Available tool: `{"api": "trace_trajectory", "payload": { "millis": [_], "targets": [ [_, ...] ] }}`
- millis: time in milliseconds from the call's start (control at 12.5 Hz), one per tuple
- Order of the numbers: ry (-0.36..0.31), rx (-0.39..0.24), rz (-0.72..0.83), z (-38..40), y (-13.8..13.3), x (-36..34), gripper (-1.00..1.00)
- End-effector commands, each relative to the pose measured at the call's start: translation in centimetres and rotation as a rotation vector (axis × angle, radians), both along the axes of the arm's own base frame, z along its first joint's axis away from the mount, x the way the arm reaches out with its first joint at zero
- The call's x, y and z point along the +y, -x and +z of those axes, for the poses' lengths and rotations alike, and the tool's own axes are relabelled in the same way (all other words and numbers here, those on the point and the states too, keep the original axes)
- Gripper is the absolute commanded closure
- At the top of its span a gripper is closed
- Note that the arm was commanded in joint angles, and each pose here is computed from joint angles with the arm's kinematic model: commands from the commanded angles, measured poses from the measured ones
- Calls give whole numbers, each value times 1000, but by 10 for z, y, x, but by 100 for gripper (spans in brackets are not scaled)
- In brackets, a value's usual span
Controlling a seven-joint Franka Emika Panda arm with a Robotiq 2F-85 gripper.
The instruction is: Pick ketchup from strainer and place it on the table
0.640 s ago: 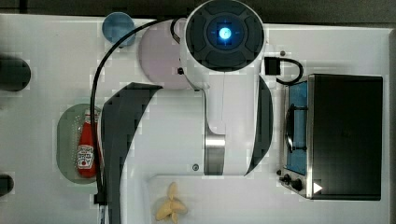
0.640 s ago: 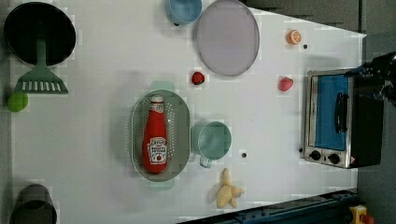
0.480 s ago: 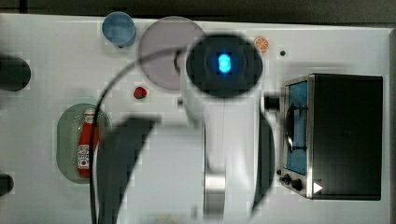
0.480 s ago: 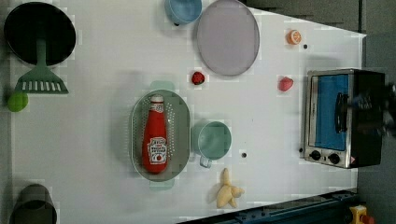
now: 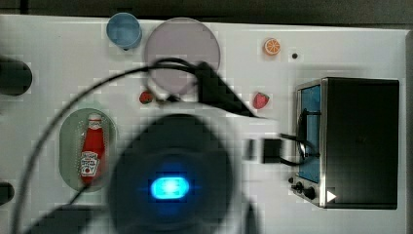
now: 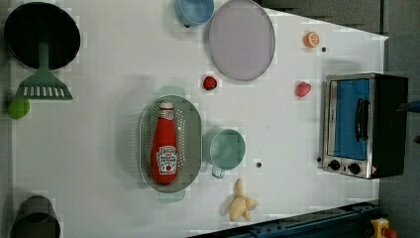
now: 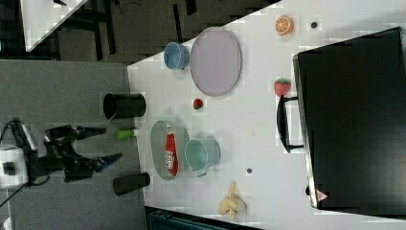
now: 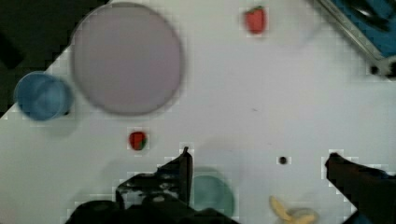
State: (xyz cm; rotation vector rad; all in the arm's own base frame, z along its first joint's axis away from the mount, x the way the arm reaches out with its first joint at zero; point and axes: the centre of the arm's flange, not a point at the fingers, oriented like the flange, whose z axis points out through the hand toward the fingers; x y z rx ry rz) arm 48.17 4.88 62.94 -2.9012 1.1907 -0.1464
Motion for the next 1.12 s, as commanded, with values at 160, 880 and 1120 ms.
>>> {"api": "trace_trajectory", "payload": {
  "millis": [160, 880, 1120],
  "targets": [
    [38, 129, 208, -68, 6, 132, -100],
    [30, 192, 573, -174, 72, 307, -100],
    [-16, 166, 619, -238, 88, 319, -100]
  ]
}}
